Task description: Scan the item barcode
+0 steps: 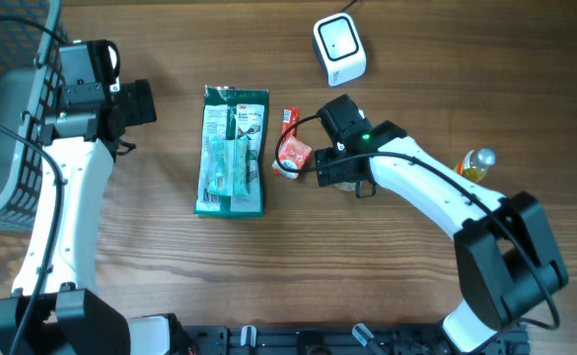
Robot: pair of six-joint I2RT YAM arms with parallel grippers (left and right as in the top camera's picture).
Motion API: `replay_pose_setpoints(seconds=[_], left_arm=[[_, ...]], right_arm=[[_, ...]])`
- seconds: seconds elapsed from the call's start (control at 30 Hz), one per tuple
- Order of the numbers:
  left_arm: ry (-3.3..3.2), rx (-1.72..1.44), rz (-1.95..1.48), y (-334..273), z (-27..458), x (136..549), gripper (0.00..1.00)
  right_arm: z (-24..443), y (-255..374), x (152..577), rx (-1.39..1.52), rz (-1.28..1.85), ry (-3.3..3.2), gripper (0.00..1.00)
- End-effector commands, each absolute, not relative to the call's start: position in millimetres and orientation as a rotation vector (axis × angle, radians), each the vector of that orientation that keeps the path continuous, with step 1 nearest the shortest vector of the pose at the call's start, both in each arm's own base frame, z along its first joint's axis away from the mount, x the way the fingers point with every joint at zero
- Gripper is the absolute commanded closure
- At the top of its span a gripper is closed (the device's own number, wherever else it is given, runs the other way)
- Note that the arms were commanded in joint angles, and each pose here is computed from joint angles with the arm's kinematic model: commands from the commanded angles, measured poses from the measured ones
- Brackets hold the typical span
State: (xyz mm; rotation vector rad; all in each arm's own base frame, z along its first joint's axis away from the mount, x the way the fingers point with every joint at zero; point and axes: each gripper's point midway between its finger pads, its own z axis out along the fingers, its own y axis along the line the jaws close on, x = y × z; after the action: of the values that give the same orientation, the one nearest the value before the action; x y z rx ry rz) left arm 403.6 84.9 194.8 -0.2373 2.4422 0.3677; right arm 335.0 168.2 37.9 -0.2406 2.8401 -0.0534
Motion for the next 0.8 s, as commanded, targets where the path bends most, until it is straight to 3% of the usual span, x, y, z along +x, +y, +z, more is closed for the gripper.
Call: replay_pose_setpoints(seconds=[0.0, 0.3, 0.43, 0.77], left_arm=[[2.438, -0.23, 0.373, 85, 196, 404, 0.0], [2.438, -0.23, 0.373, 85, 196, 404, 0.0], [2.438, -0.23, 0.373, 85, 196, 404, 0.0], [2.438, -0.23, 0.373, 85, 196, 404, 0.0]], right_arm=[[16, 163, 333, -0.262, -0.12, 2.872, 0.05], [14, 166, 337, -0.31, -0.113, 2.861, 0.05], [34, 168, 341, -0.313, -0.061, 2.897, 0.0], [38, 171, 339, -0.293, 0.019, 2.936, 0.05]])
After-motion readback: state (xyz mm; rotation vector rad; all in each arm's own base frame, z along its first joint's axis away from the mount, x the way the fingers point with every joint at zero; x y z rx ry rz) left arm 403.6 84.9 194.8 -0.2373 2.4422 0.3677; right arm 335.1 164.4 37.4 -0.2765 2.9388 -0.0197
